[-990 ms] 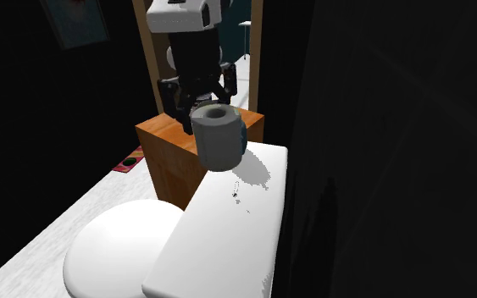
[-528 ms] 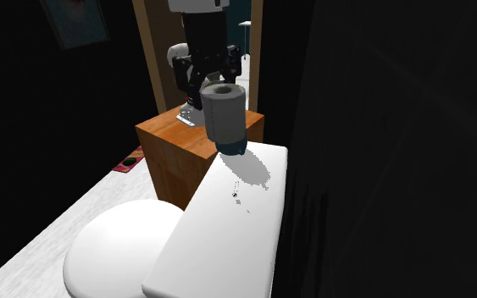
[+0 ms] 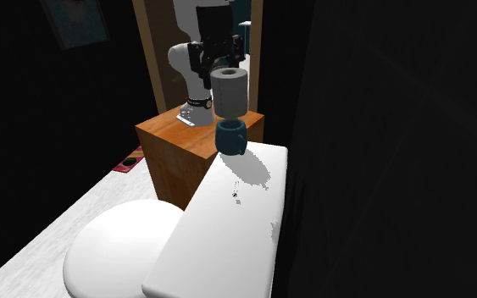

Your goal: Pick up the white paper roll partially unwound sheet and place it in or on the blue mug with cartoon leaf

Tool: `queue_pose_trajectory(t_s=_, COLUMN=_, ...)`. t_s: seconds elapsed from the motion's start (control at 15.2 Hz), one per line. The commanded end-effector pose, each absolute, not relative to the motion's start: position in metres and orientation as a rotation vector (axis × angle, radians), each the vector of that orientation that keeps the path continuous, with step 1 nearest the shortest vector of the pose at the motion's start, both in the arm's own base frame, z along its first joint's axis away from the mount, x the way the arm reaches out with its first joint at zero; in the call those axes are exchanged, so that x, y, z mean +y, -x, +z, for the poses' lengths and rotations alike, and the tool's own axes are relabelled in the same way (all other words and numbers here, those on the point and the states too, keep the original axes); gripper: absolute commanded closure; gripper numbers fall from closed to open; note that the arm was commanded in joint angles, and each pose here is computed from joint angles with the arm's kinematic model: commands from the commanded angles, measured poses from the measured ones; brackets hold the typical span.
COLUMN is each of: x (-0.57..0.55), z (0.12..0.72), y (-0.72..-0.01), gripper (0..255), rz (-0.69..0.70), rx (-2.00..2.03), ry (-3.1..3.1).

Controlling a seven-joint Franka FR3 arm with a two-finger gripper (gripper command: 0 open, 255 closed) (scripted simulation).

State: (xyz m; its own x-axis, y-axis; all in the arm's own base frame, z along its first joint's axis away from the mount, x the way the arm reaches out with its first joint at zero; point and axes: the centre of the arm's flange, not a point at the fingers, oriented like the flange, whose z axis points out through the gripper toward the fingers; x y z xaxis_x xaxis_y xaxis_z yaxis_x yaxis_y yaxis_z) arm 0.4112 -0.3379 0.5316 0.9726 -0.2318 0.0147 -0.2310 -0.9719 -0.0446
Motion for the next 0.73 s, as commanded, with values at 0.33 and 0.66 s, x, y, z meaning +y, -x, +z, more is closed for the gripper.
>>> queue_pose_trajectory(t_s=0.33, x=-0.293, z=0.522, y=-0.384, gripper=255, rz=-0.032, rx=0.362, ry=3.080)
queue_pose_trajectory(t_s=0.66, x=-0.293, z=0.496, y=-0.384, gripper=255, rz=-0.032, rx=0.362, ry=3.080)
